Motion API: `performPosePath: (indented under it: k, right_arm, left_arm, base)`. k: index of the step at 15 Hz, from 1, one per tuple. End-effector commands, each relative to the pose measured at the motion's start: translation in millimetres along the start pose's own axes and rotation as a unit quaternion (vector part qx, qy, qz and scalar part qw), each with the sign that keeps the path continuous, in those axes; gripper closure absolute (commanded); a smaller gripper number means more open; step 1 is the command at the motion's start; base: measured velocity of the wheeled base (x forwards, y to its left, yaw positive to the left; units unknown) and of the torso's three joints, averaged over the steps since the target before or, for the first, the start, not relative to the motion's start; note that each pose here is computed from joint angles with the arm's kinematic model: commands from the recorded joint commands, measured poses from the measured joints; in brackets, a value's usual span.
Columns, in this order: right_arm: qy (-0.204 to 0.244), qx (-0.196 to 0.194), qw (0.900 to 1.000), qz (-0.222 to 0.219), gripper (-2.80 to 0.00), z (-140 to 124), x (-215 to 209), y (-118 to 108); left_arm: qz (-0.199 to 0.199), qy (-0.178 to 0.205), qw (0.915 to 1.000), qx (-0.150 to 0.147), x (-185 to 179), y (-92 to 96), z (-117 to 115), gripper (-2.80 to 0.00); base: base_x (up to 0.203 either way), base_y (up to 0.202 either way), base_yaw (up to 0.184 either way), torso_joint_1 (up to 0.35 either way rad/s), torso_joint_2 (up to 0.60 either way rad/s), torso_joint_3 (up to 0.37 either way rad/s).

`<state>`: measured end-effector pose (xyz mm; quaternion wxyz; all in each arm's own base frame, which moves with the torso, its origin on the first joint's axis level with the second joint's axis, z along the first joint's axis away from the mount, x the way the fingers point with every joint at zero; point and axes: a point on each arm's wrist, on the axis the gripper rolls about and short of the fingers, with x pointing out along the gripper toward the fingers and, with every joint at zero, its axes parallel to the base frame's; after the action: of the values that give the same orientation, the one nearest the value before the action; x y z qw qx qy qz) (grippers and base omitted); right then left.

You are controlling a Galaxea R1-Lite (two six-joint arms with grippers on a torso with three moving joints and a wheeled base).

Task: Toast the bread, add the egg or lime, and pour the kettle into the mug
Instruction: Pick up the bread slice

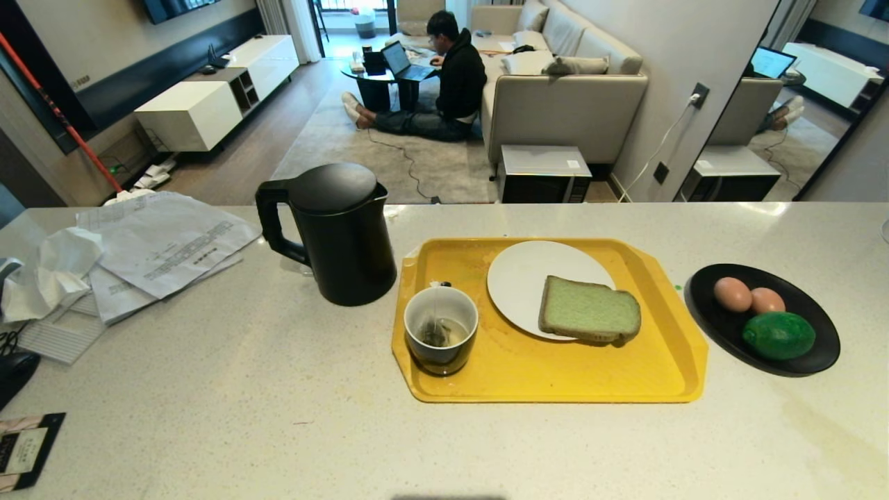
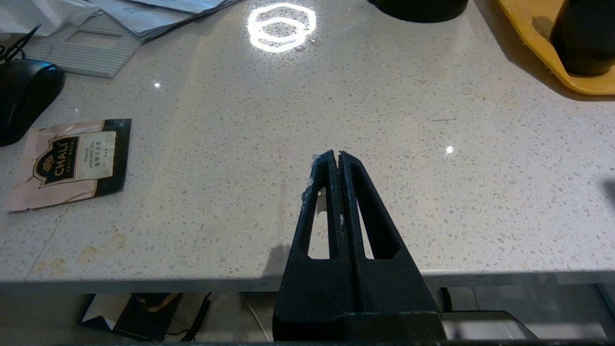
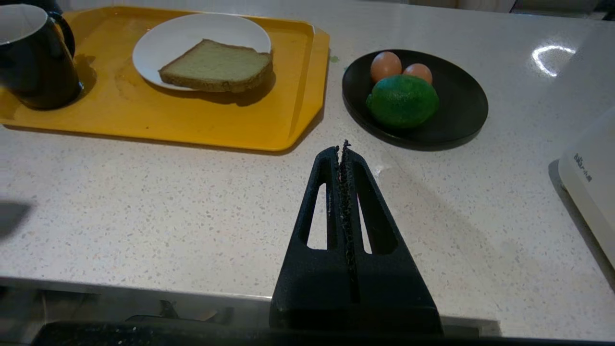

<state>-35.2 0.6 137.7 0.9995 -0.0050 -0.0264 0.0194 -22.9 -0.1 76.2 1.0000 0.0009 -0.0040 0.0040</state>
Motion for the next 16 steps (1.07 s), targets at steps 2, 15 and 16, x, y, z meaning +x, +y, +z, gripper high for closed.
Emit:
performPosePath:
  k: [2, 15, 16]
  right_arm:
    - [0.028, 0.003, 1.0, 0.006, 0.0, 29.5, 16.0, -0.6]
    - [-0.02, 0.004, 1.0, 0.014, 0.0, 161.0, 100.3, -4.3]
    - [-0.024, 0.004, 1.0, 0.014, 0.0, 168.8, 105.5, -4.6]
  left_arm:
    - [0.0, 0.0, 1.0, 0.0, 0.1, 0.0, 0.1, 0.0]
    - [0.0, 0.0, 1.0, 0.0, 0.1, 0.0, 0.1, 0.0]
    - [0.0, 0.0, 1.0, 0.0, 0.1, 0.0, 0.1, 0.0]
  base:
    - [0.0, 0.0, 0.0, 0.0, 0.0, 0.0]
    - [0.0, 0.0, 0.0, 0.0, 0.0, 0.0]
    - [0.0, 0.0, 0.0, 0.0, 0.0, 0.0]
